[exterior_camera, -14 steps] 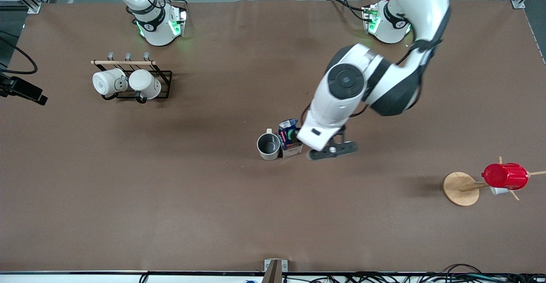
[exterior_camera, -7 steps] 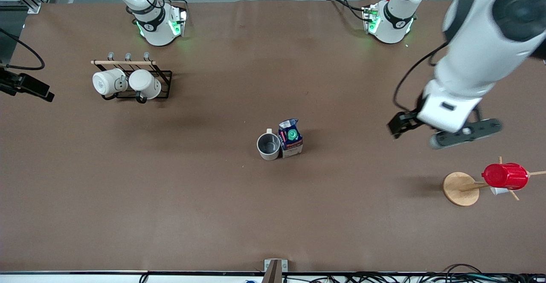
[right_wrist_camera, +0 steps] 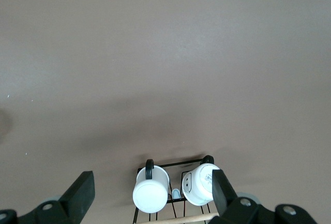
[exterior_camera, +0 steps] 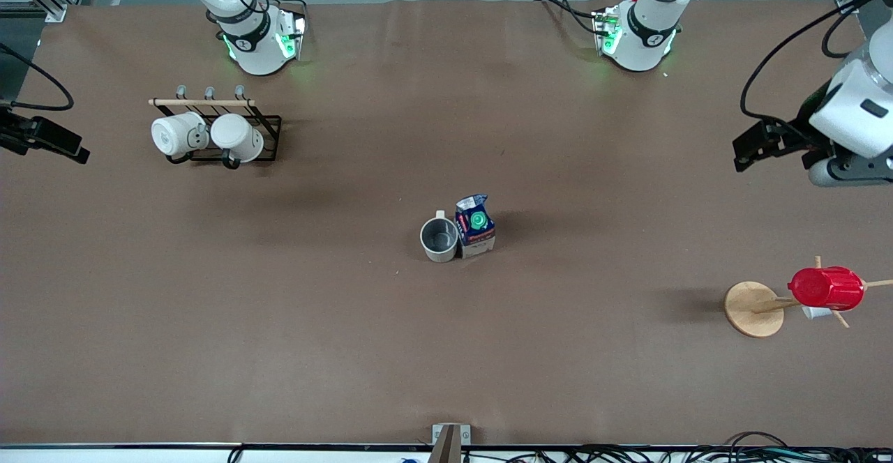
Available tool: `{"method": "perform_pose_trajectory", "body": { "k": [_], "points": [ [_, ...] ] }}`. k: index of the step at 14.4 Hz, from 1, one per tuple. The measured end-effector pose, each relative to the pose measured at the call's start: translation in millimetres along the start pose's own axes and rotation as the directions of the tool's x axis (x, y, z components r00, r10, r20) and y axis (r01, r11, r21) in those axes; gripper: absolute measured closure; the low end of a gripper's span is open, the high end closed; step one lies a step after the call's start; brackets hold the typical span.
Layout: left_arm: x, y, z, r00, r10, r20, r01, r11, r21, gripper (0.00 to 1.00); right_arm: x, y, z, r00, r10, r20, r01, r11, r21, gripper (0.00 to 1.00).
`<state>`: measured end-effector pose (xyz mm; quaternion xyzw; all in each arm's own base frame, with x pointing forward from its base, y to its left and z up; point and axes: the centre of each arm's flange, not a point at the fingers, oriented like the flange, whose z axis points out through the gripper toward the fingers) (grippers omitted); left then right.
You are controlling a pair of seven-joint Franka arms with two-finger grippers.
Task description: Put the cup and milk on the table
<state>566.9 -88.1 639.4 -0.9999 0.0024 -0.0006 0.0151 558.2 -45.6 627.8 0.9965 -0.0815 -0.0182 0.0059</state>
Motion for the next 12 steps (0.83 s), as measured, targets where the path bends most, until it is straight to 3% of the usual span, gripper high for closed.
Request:
{"method": "perform_pose_trajectory", "body": {
  "k": [6,12],
  "points": [
    [-56,-8,-10,0.999,0.034,0.009,-0.034,0.999,-0.01,0.0,0,0,0,1.0,-0.002,-0.002,0.002,1.0,0.003,0.0],
    [-60,-13,-19,1.0,0.023,-0.011,-0.023,1.0,-0.011,0.0,-1,-2,-4,1.0,-0.007,-0.013,0.007,1.0,0.005,0.0]
  ]
}}
